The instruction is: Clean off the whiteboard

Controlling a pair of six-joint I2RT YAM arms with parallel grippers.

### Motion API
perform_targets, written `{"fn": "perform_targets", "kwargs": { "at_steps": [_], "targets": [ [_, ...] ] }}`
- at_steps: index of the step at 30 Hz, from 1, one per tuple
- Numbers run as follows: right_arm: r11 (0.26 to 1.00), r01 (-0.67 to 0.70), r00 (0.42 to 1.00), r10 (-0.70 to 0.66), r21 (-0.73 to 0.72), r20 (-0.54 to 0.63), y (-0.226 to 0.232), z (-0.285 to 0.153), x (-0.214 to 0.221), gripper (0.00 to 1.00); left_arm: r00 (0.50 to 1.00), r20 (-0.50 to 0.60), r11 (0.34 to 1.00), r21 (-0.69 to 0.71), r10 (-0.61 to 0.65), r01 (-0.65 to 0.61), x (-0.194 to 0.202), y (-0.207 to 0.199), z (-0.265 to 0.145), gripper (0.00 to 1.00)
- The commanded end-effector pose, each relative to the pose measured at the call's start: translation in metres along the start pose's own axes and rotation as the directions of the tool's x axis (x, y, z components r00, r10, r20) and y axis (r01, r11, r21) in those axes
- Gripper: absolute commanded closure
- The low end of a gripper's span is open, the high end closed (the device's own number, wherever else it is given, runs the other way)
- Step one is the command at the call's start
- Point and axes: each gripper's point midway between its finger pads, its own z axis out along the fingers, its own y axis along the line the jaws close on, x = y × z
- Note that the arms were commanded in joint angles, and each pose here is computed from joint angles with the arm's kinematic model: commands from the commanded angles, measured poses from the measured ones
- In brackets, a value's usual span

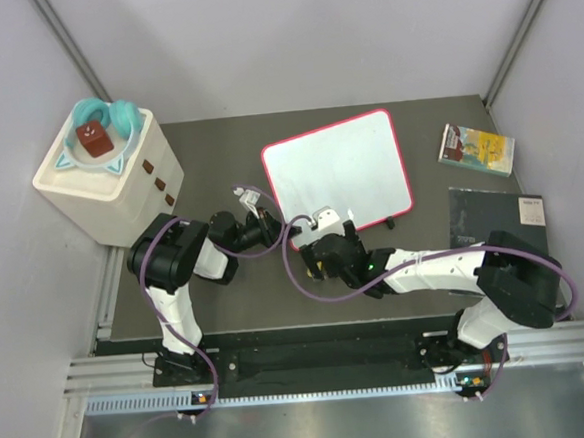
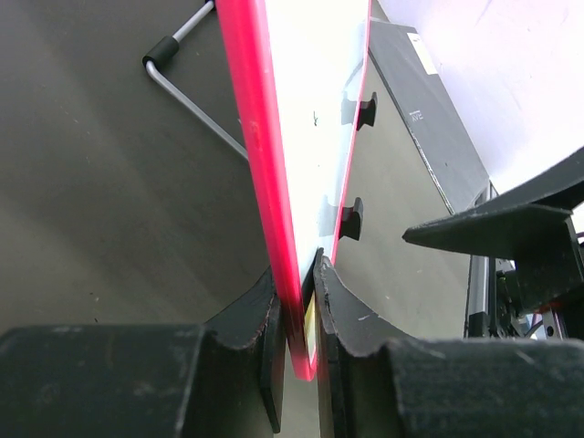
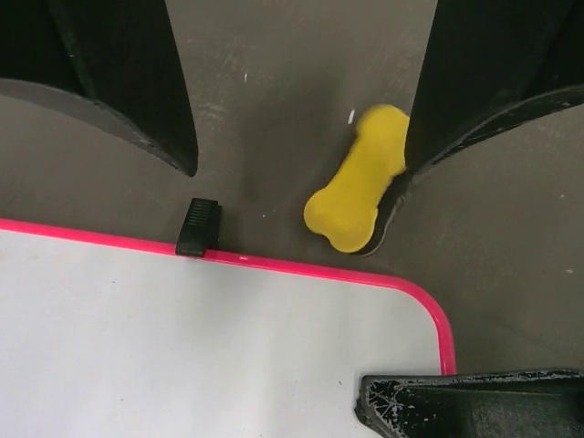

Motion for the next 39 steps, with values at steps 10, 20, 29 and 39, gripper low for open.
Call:
{"fn": "perform_targets", "kwargs": {
  "at_steps": [10,20,29,39],
  "targets": [
    [0.998,-0.027,1.000,0.026,0.053,0.017,-0.006,0.000,0.002,0.05,0.995,0.017,0.995,0.013,0.098,-0.098,-0.004,-0.007,-0.003,0.85],
    [0.996,-0.030,0.999,0.032,0.085,-0.017,-0.007,0.011,0.019,0.05,0.992,0.033,0.992,0.008,0.126,-0.126,-0.007,-0.010,-0.007,0.51],
    [0.994,-0.037,0.999,0.038,0.099,-0.003,-0.011,0.007,0.015,0.05,0.985,0.068,0.986,0.030,0.159,-0.161,-0.011,-0.021,-0.014,0.38],
    [0.994,-0.058,0.998,0.056,0.093,0.025,-0.015,0.001,0.008,0.04,0.974,0.110,0.980,-0.048,0.197,-0.193,-0.023,-0.027,-0.027,0.01]
  ]
}}
